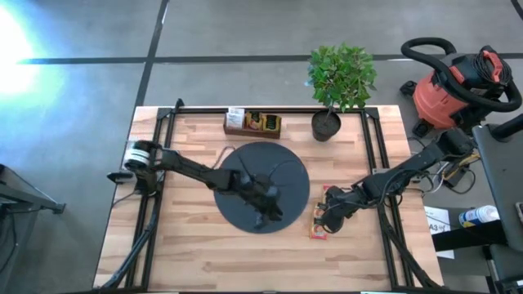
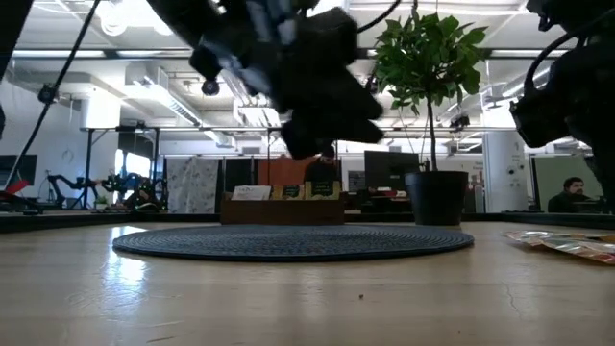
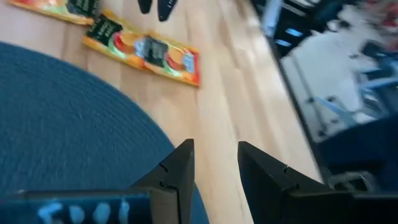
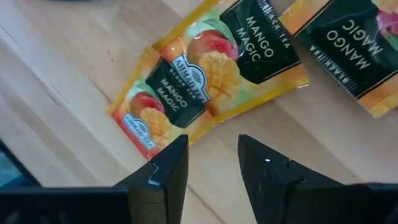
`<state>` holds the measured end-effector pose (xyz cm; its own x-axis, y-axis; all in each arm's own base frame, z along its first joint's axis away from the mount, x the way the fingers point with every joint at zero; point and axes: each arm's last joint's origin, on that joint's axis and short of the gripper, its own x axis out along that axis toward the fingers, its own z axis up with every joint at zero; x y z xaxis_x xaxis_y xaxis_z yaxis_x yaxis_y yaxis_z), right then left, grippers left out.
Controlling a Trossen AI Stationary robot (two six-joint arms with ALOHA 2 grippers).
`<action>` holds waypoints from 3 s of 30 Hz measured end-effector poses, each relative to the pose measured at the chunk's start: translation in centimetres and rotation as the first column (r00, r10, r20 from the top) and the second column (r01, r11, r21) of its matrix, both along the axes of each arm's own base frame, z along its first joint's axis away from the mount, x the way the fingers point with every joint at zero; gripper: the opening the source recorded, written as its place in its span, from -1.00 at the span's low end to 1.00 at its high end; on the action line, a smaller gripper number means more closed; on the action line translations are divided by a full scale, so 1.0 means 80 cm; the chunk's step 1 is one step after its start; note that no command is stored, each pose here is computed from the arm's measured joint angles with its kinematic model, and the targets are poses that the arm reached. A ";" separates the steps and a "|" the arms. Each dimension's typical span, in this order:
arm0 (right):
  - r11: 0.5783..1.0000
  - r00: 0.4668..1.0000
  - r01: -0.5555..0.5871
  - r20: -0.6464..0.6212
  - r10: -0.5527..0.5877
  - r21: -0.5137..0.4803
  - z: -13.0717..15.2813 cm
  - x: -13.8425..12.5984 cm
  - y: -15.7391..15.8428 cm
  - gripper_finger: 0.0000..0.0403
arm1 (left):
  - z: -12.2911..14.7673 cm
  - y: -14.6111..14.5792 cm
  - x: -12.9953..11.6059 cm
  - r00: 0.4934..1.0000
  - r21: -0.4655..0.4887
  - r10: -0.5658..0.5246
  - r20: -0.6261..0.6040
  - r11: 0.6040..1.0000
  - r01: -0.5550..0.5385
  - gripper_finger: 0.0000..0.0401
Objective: Pick & Place Tea
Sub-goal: Put the orange tea bag into the middle section of the brown wooden organizer
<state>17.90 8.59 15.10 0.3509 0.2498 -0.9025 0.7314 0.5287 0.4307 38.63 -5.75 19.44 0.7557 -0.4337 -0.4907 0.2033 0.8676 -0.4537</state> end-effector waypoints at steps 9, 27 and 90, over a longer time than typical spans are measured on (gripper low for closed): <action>0.997 0.998 -0.056 0.019 0.057 -0.049 -0.011 -0.005 -0.003 -0.32 | -0.020 -0.050 0.076 0.996 -0.009 0.094 -0.006 0.995 -0.094 -0.42; 0.987 0.987 -0.151 0.050 0.154 -0.057 -0.022 0.005 0.002 -0.32 | -0.073 -0.103 0.160 0.968 -0.115 0.225 -0.115 0.964 -0.238 -0.42; 0.790 0.848 -0.405 0.134 0.513 -0.461 0.079 0.052 0.014 -0.96 | 0.036 -0.113 0.060 0.677 0.308 0.734 -0.063 0.659 -0.686 -0.42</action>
<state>22.06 9.74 21.40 0.5056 0.0738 -0.8596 0.2583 0.9377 0.2324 43.43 -14.80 22.34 0.6776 0.3495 -0.6471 -0.5789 0.7961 -0.1761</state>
